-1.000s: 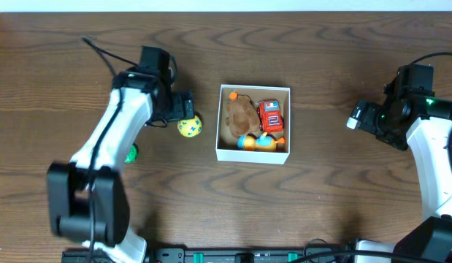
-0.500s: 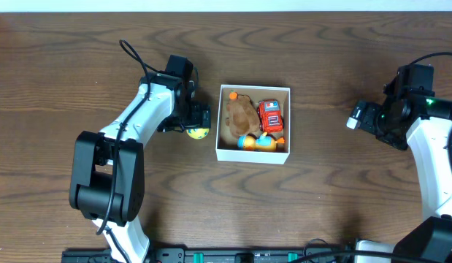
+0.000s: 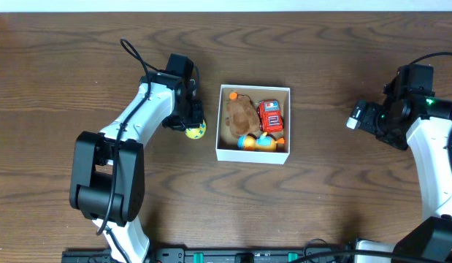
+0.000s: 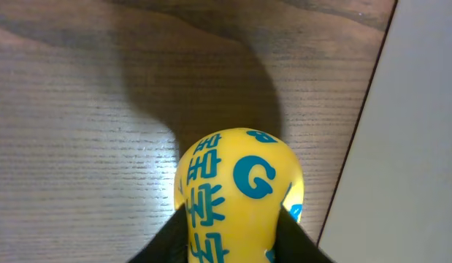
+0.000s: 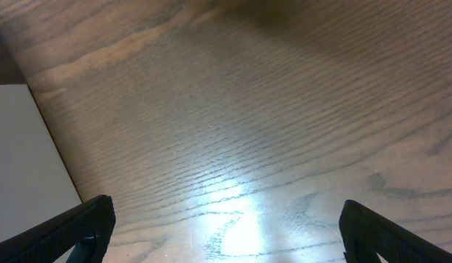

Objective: Pack container
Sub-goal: 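Lower the yellow ball into the box and open the left gripper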

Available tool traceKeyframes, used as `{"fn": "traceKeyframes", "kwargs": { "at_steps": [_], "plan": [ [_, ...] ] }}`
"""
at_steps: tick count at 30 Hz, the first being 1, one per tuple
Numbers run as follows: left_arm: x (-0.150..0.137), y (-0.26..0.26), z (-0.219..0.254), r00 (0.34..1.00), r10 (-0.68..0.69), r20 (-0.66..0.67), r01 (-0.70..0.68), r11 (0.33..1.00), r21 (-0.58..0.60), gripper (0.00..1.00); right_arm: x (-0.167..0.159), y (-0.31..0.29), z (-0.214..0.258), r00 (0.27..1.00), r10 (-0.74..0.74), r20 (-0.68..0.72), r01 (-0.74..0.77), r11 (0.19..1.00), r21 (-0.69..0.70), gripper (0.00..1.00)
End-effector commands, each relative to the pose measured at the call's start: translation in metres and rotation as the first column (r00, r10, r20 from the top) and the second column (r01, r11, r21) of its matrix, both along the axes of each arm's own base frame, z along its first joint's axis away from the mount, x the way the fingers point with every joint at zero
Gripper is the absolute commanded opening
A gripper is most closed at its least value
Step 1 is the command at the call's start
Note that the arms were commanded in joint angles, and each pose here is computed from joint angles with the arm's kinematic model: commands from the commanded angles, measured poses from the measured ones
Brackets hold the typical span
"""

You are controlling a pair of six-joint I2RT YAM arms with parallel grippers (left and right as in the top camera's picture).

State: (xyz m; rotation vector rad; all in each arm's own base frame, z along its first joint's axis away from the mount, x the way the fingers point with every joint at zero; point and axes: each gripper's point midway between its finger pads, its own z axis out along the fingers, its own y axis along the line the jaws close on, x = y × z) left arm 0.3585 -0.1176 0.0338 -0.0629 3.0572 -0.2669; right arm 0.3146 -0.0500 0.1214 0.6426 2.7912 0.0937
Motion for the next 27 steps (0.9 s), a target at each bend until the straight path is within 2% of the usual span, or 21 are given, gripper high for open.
{"fn": "traceKeyframes", "kwargs": {
  "at_steps": [1,7,11,17,22,27],
  "plan": [
    [-0.005,0.020,-0.012,1.000,0.012,-0.028,-0.009,0.996,0.093,0.19,-0.001,0.000,-0.001,1.000,0.011,-0.005,-0.011,1.000,0.001,0.99],
    [-0.002,0.018,0.027,1.000,0.005,0.029,-0.007,0.997,0.080,0.06,-0.002,0.000,-0.001,1.000,0.014,-0.005,-0.014,1.000,0.000,0.99],
    [0.000,-0.001,0.087,0.987,-0.065,0.145,0.057,0.997,0.057,0.06,-0.001,0.000,-0.001,1.000,0.015,-0.005,-0.015,1.000,0.000,0.99],
    [-0.015,-0.053,0.162,0.889,-0.255,0.381,0.242,0.967,0.081,0.06,-0.001,0.000,-0.001,1.000,0.014,-0.005,-0.014,1.000,-0.001,0.99],
    [-0.042,-0.097,0.161,0.843,-0.378,0.383,0.376,0.923,0.084,0.06,-0.001,0.000,-0.001,1.000,0.014,-0.005,-0.014,1.000,0.000,0.99],
    [-0.050,-0.111,0.130,0.850,-0.431,0.303,0.421,0.901,0.101,0.06,-0.002,0.000,-0.001,1.000,0.015,-0.006,-0.015,1.000,0.000,0.99]
  ]
}}
